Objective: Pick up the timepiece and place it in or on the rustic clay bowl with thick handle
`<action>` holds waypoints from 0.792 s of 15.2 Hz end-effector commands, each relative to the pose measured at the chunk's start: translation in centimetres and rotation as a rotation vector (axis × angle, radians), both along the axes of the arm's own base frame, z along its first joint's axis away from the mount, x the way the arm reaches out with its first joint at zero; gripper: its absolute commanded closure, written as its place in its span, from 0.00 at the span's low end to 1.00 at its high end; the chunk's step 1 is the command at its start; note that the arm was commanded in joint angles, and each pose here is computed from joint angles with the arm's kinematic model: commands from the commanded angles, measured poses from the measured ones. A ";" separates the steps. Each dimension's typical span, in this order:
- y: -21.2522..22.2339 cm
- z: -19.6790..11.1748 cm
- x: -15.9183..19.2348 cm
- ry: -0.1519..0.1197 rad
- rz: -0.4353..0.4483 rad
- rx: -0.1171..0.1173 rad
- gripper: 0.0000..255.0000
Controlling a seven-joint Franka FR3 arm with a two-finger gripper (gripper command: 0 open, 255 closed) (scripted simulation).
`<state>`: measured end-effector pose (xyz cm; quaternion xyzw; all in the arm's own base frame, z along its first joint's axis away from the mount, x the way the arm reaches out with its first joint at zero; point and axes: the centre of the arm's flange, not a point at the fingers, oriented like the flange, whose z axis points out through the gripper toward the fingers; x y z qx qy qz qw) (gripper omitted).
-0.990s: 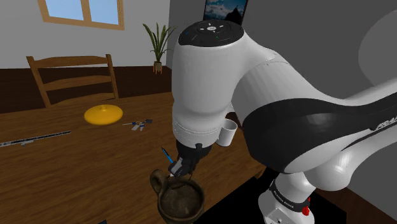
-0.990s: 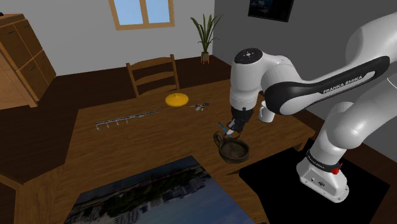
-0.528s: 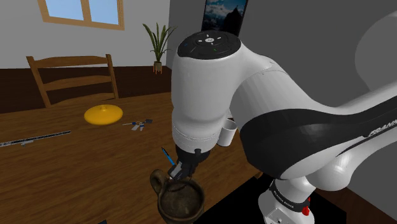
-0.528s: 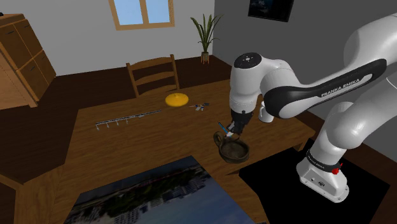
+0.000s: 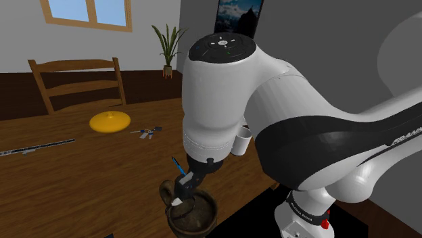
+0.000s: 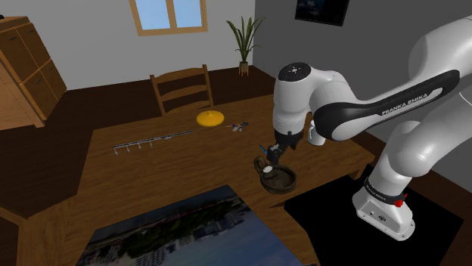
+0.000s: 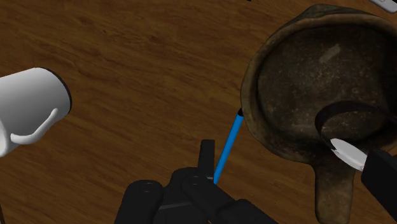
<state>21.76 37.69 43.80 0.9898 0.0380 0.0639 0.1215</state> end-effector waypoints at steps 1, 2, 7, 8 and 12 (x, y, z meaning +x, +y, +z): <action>0.3 1.3 -0.2 0.000 0.000 0.000 0.00; 0.6 2.5 -0.4 0.000 0.000 0.000 0.00; 1.2 4.8 -0.7 0.000 0.000 0.000 0.00; 1.2 4.8 -0.7 0.000 0.000 0.000 0.00; 1.2 4.8 -0.7 0.000 0.000 0.000 0.00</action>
